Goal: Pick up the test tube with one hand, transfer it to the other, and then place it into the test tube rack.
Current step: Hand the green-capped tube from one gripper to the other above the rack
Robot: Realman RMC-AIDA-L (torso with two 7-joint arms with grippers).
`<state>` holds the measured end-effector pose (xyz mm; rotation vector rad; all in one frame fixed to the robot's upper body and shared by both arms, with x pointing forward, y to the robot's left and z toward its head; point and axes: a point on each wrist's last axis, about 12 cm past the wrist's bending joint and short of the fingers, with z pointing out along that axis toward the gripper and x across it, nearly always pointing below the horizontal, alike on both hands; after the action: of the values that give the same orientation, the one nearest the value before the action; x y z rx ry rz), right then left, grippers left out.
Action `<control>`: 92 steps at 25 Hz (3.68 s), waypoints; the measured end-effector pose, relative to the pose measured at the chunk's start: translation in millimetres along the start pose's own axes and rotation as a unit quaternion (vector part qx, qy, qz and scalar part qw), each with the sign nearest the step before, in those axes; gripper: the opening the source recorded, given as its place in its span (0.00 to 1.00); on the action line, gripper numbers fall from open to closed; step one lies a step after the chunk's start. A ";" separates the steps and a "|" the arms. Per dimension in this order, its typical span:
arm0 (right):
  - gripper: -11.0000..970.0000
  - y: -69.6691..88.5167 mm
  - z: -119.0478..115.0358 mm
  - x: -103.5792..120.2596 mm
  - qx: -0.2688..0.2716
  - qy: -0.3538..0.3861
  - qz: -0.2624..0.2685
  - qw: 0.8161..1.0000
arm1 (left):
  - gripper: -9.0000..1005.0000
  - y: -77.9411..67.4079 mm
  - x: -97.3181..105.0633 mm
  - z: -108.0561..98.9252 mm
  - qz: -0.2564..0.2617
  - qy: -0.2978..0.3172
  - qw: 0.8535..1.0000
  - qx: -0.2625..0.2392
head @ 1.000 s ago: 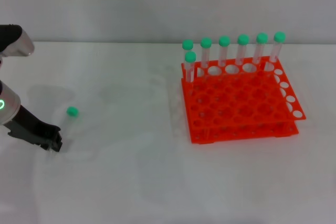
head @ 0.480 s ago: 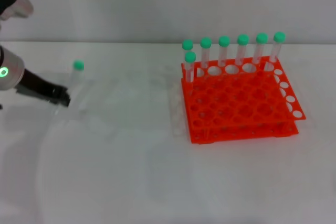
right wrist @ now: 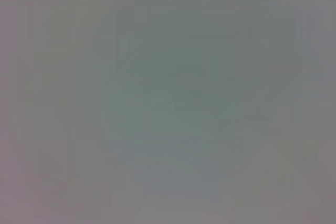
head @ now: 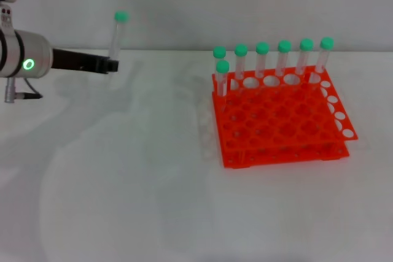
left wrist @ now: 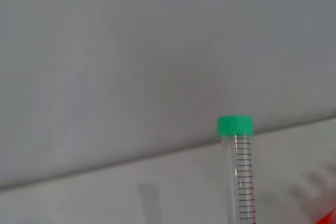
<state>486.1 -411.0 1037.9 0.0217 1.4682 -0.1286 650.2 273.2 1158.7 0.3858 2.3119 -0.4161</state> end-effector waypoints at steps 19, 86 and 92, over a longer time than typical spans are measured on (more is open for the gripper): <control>0.91 13.4 13.8 -22.6 -0.169 0.003 0.065 0.984 | 0.20 -19.7 38.5 -7.2 0.046 -0.196 0.966 0.164; 0.69 181.3 60.3 -83.2 -0.617 0.039 0.161 0.770 | 0.20 -102.6 76.1 13.9 0.291 -0.177 0.870 0.357; 0.60 185.3 60.7 -83.5 -0.623 0.039 0.156 0.766 | 0.20 -102.7 75.7 14.0 0.290 -0.179 0.870 0.356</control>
<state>556.6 -226.5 1115.2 -0.8182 1.3619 1.1519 567.3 186.3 1113.5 1.2113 1.5059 -0.9316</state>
